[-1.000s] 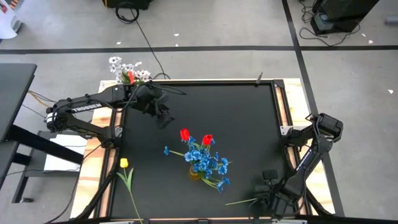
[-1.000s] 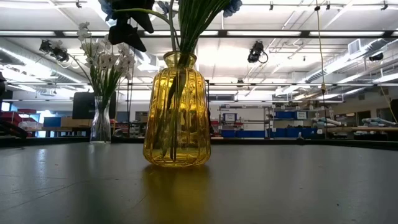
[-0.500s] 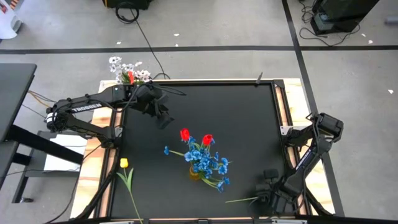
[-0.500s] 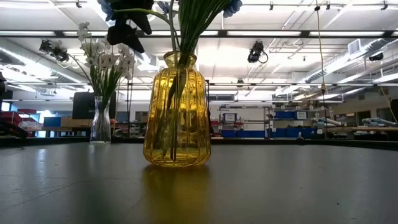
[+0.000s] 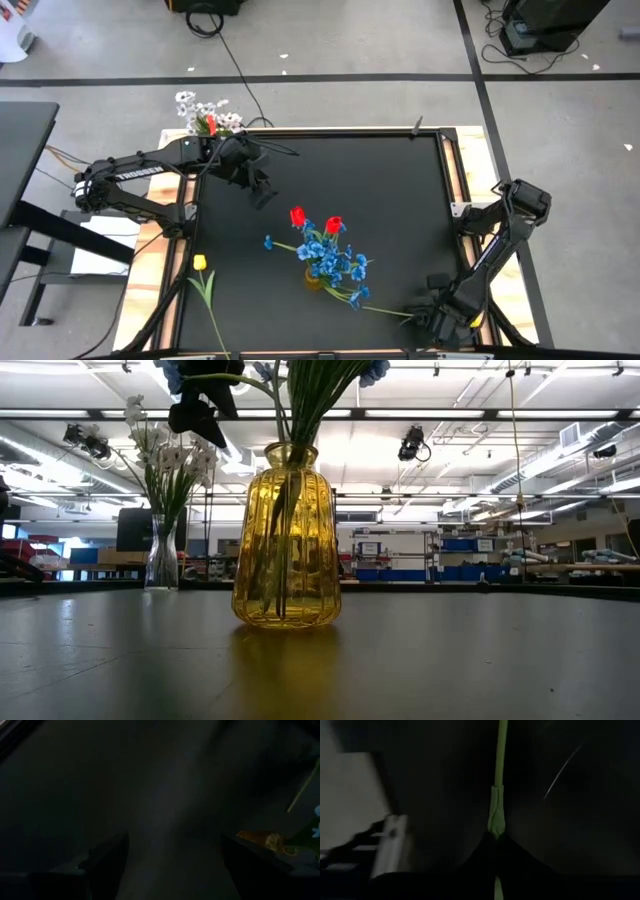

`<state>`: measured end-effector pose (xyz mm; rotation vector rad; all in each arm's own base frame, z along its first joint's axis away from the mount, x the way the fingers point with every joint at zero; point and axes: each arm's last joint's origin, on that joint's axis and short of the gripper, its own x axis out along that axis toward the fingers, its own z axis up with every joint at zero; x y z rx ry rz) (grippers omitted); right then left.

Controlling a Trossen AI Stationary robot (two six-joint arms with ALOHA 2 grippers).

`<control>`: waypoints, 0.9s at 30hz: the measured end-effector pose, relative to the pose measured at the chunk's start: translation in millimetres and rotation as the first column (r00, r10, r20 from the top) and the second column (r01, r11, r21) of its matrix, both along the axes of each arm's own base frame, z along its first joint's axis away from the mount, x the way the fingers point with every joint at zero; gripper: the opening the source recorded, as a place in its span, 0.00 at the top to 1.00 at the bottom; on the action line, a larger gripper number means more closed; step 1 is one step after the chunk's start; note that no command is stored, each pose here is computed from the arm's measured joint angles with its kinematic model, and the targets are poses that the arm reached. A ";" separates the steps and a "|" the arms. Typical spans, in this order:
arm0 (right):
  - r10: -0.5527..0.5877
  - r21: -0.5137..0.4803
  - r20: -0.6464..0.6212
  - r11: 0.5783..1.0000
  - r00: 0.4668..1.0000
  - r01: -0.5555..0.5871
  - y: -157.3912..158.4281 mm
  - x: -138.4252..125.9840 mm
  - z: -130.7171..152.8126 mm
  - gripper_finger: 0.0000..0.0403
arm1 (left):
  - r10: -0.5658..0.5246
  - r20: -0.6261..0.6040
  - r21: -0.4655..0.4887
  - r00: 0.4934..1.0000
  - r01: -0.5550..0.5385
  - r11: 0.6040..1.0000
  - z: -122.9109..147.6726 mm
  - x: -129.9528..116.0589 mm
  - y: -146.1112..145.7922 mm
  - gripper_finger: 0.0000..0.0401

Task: Sort flowers into vase by color
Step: Put the right yellow flower into the transparent vase

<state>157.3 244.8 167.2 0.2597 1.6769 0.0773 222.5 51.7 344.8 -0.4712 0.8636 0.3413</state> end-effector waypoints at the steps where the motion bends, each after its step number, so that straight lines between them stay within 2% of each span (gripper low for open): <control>1: -0.006 0.012 0.001 1.000 1.000 0.006 0.5 1.0 7.3 0.97 | -0.003 -0.001 0.002 1.000 0.003 1.000 0.0 0.0 0.0 0.21; 4: -0.075 0.028 0.007 0.997 0.997 0.075 -2.3 0.6 28.7 0.97 | -0.018 -0.003 0.014 1.000 0.018 1.000 0.0 0.0 0.0 0.21; 7: -0.203 0.042 0.040 0.979 0.978 0.201 -10.9 -3.7 49.3 0.97 | -0.020 -0.003 0.016 1.000 0.020 1.000 0.0 0.0 0.0 0.21; 9: -0.316 0.047 0.076 0.949 0.946 0.313 -19.4 -7.6 63.2 0.97 | -0.020 -0.003 0.016 1.000 0.020 1.000 0.0 0.0 0.0 0.21; 11: -0.445 0.045 0.116 0.895 0.888 0.443 -29.7 -11.9 75.6 0.97 | -0.026 -0.004 0.020 1.000 0.026 0.999 0.0 0.0 0.0 0.21; 14: -0.638 0.027 0.170 0.765 0.751 0.643 -48.8 -20.8 90.8 0.97 | -0.043 -0.006 0.033 0.999 0.043 0.999 0.0 0.0 0.0 0.21; 17: -0.812 0.035 0.193 0.567 0.551 0.823 -67.4 -29.3 103.1 0.97 | -0.059 -0.009 0.045 0.998 0.059 0.997 0.0 0.0 -0.1 0.21; 19: -0.890 0.082 0.192 0.434 0.413 0.897 -77.4 -32.0 111.0 0.97 | -0.064 -0.010 0.050 0.998 0.065 0.997 0.0 0.0 0.0 0.21; 20: -0.915 0.107 0.182 0.382 0.359 0.918 -82.6 -31.8 114.9 0.98 | -0.071 -0.011 0.055 0.997 0.071 0.996 0.0 0.0 0.0 0.21; 23: -0.960 0.205 0.115 0.275 0.256 0.939 -94.8 -25.1 126.5 0.97 | -0.092 -0.015 0.070 0.996 0.092 0.993 0.0 0.0 0.0 0.21; 27: -0.996 0.385 0.055 0.083 0.067 0.919 -114.0 -14.4 144.1 0.94 | -0.123 -0.021 0.094 0.992 0.124 0.988 0.0 0.0 -0.2 0.21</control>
